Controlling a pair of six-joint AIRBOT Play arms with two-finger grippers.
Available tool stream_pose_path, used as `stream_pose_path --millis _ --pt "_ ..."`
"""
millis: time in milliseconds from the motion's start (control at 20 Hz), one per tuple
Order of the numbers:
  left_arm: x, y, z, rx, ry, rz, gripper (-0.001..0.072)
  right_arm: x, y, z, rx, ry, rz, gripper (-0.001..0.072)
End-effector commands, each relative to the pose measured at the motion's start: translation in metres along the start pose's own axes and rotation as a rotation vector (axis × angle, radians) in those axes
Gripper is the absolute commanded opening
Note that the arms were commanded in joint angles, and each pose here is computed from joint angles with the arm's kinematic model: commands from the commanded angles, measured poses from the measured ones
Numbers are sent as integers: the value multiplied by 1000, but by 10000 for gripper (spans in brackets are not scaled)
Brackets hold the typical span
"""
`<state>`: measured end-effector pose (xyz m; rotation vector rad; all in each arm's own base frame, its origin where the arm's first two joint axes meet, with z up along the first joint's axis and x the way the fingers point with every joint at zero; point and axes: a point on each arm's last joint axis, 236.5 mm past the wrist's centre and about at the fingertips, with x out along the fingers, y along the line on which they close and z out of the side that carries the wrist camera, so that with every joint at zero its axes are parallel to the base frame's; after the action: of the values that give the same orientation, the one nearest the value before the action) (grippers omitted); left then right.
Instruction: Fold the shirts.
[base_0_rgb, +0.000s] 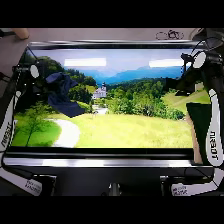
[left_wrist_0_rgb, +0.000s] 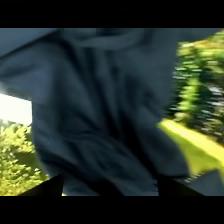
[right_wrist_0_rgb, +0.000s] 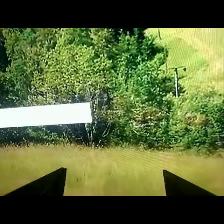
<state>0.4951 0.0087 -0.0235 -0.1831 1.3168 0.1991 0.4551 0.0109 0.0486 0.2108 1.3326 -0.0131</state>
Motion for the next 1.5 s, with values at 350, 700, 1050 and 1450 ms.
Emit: stream_pose_path --millis 350,700,1050,1450 --pt "10 -51 41 -87 -58 -320 25 -18 5 22 -83 -122 10 580" --pt "-316 -235 -25 458 -674 -647 25 -195 16 33 -125 -591 8 583" --pt "-134 -353 -237 681 -196 -564 102 -310 -9 -34 -80 -792 -93 583" --pt "-139 -217 -99 512 -217 -298 720 -174 -3 -64 -90 -283 -41 611"
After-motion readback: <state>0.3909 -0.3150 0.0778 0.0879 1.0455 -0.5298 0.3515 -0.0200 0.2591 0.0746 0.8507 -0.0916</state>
